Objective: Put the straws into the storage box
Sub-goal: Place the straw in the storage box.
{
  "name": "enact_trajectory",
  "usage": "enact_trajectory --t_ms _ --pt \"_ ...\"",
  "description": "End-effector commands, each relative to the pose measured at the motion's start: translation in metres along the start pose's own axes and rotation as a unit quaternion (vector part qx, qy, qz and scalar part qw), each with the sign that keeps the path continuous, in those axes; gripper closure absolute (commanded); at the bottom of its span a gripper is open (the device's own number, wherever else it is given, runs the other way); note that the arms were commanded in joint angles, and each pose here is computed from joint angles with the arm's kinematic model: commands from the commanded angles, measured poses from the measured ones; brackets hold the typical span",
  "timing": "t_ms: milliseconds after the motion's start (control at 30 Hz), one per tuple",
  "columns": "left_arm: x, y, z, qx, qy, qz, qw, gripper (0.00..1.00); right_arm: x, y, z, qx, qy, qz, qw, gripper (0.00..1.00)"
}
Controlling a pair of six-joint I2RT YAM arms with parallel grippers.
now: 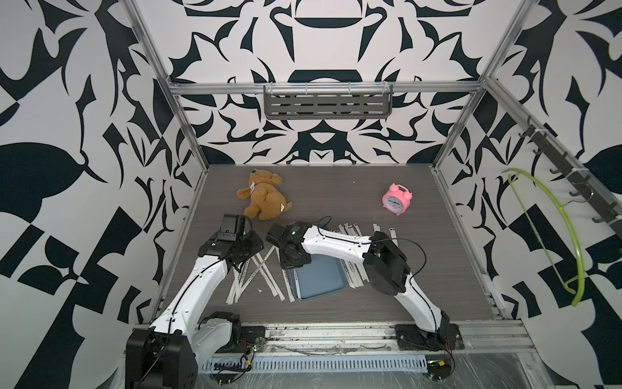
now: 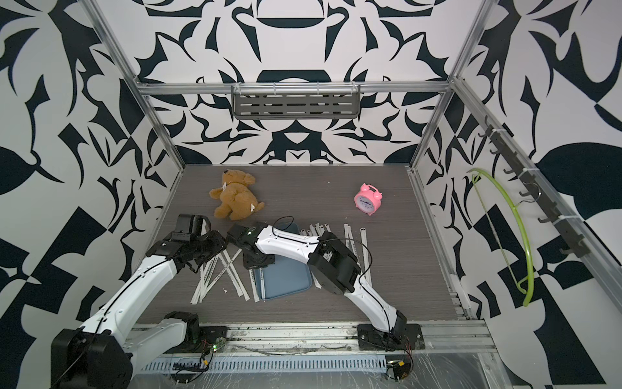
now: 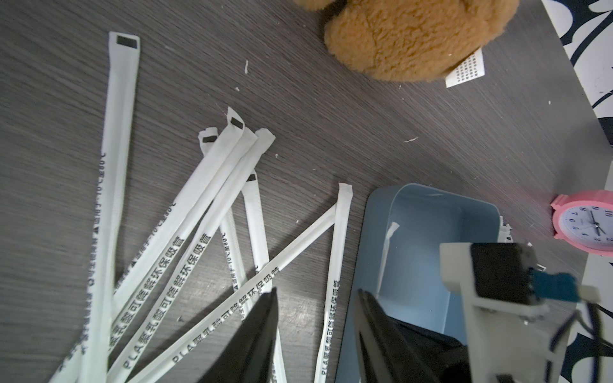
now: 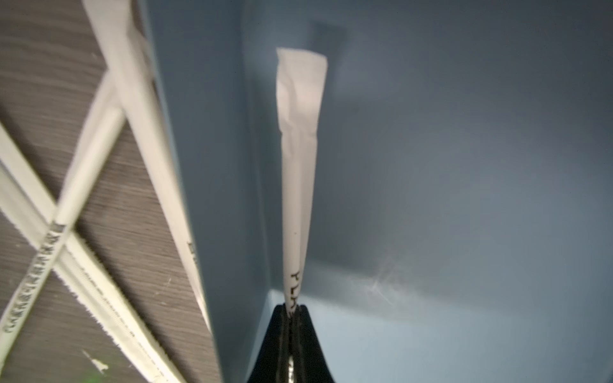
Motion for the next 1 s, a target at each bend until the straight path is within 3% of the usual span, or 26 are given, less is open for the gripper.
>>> enact_trajectory --t_ms 0,333,567,733,867,967 --pt "-0.002 0.002 0.000 -0.008 -0.001 0.006 1.000 0.56 0.000 -0.009 0.005 0.006 -0.015 0.011 1.000 0.91" --pt "-0.002 0.000 0.000 -0.011 -0.002 0.006 1.000 0.57 0.001 -0.012 0.003 0.002 -0.026 0.008 1.000 0.73" --pt "-0.003 -0.004 0.001 -0.006 0.001 0.007 1.000 0.58 0.004 -0.028 0.001 0.022 -0.024 0.001 0.999 0.71" --pt "-0.008 -0.004 0.003 0.002 -0.005 0.024 1.000 0.65 0.010 -0.050 -0.006 0.078 -0.006 -0.005 0.997 0.67" --pt "-0.018 -0.011 0.005 0.028 0.003 0.004 1.000 0.66 0.017 -0.065 -0.016 0.113 0.002 -0.004 0.994 0.64" --pt "-0.027 -0.012 0.004 0.035 0.003 -0.006 0.999 0.67 0.018 -0.073 -0.031 0.111 -0.002 -0.013 0.994 0.67"
Point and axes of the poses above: each gripper's point midway between its finger pads, its own y axis out along the fingers, its own z axis along the line the jaws close on, x = y × z, the point moved 8 cm from there along -y, back along the fingers, and after that the axes turned 3 degrees about -y, right-handed, at the moved point
